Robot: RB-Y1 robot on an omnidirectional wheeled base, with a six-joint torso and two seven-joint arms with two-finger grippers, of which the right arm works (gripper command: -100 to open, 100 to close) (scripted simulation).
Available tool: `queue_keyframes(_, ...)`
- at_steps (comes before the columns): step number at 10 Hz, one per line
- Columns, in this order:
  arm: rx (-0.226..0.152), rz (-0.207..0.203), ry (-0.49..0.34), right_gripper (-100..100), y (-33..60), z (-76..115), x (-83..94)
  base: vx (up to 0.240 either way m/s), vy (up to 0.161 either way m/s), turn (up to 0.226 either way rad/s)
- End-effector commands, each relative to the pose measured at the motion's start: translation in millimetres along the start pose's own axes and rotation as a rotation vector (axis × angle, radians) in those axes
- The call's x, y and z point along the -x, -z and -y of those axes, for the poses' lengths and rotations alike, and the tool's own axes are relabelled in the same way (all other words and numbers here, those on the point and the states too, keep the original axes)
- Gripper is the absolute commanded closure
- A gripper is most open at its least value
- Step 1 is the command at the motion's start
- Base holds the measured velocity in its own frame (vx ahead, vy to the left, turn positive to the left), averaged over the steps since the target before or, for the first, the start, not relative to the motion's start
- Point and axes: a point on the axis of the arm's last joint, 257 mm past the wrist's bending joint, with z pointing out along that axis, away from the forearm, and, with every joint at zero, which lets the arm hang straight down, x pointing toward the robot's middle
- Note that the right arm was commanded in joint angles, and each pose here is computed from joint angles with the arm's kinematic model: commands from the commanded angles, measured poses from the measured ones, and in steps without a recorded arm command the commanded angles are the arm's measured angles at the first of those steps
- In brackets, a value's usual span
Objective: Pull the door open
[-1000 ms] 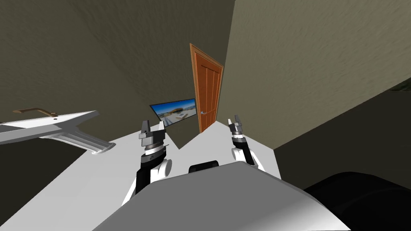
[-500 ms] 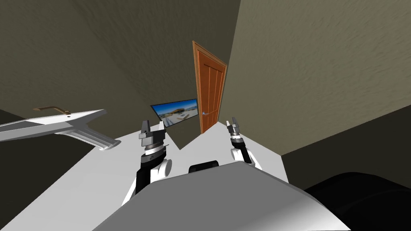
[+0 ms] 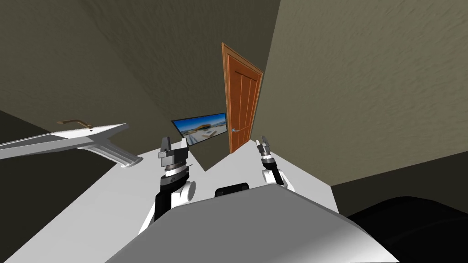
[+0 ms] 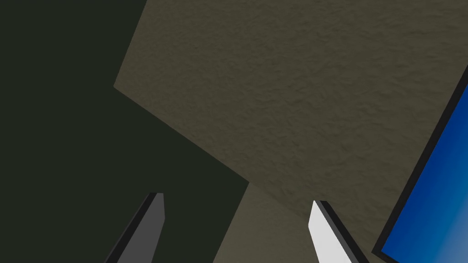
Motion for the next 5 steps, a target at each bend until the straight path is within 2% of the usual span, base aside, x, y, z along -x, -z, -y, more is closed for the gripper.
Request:
queue_keyframes(1,-0.02,-0.007,-0.01,-100,3.2,12.9,-0.3,0.089,-0.028,0.104)
queue_keyframes(5,-0.07,-0.024,-0.034,-100,12.4,44.7,1.1,0.088,-0.03,0.106)
